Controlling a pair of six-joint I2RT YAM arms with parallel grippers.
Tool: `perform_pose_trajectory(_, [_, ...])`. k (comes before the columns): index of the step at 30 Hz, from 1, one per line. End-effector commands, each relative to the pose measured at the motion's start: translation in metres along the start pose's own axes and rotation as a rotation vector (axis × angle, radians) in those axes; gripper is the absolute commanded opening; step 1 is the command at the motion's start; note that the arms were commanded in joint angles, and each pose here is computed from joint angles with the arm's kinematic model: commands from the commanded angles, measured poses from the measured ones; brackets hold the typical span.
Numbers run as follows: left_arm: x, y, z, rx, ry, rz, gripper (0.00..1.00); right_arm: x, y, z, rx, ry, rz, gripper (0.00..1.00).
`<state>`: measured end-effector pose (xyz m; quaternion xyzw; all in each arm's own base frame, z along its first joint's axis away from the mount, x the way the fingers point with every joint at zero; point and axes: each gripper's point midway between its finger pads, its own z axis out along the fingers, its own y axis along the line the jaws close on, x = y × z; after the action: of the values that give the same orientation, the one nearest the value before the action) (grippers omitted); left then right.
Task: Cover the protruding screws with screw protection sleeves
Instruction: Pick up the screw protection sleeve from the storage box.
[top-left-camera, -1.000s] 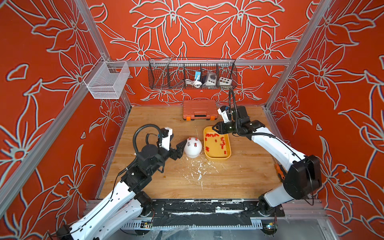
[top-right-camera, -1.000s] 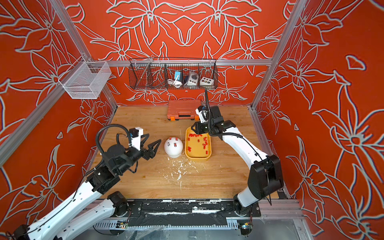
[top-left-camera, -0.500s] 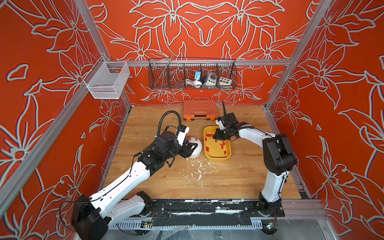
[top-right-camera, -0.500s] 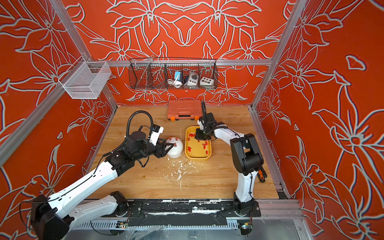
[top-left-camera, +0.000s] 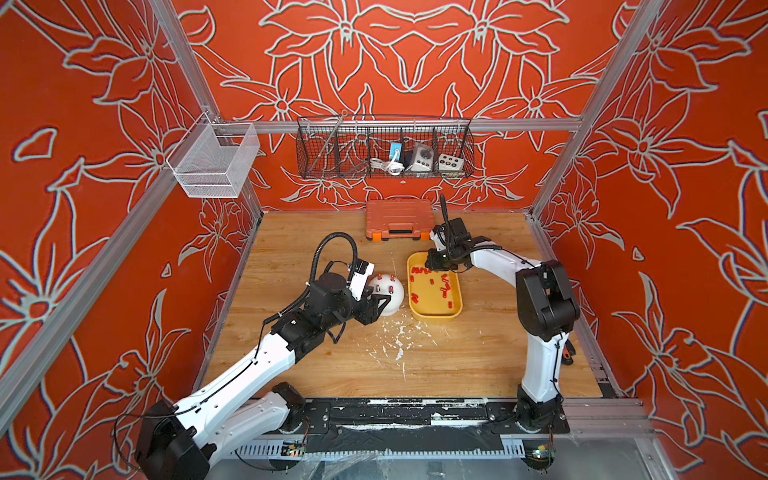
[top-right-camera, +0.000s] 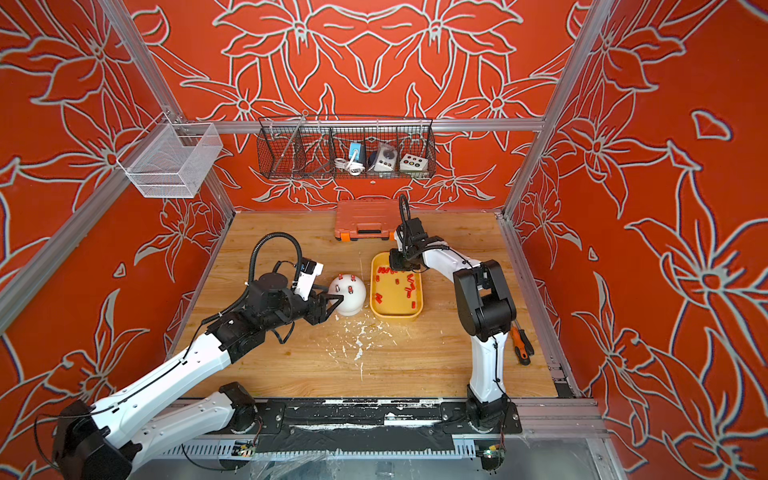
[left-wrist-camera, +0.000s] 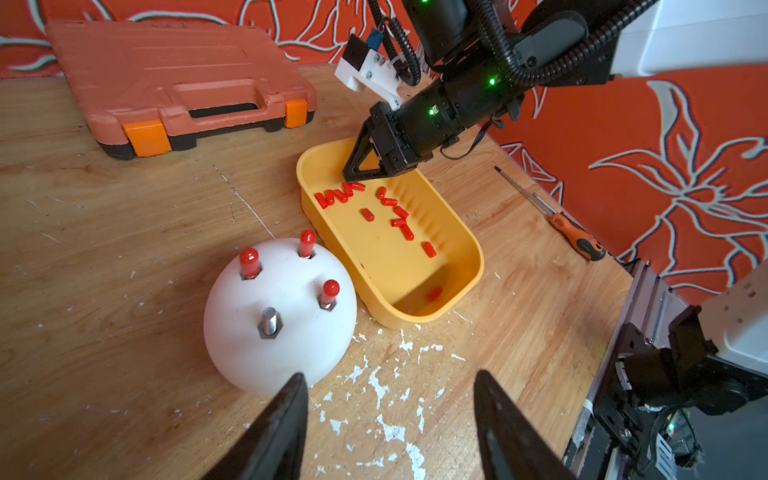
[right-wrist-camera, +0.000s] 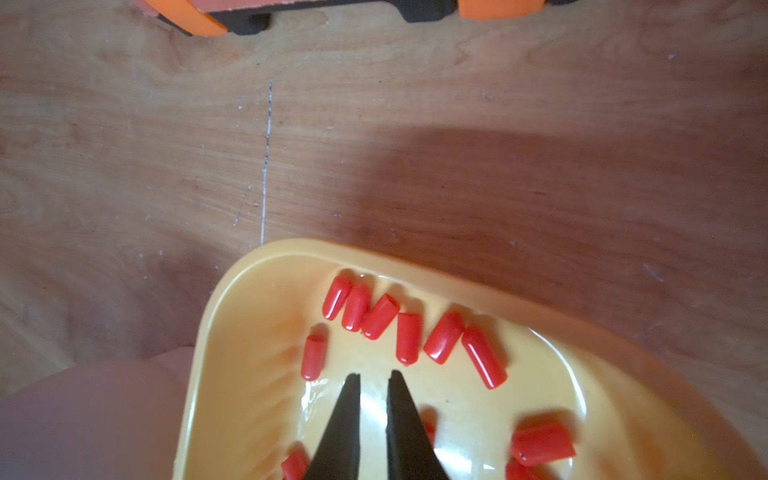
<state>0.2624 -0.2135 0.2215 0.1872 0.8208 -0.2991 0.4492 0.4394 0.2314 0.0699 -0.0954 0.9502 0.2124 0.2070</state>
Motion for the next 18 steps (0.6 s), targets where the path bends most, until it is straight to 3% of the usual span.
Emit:
perform_pose_trajectory(1, [-0.006,0.002,-0.005,-0.01,-0.043,0.01,0.62,0.008,-0.013,0.01,0.074,0.047,-0.024,0.17])
perform_pose_trajectory(18, [-0.002,0.004,-0.002,-0.009,-0.044,0.011,0.62,0.004,-0.003,0.014,0.097,0.056,-0.092,0.18])
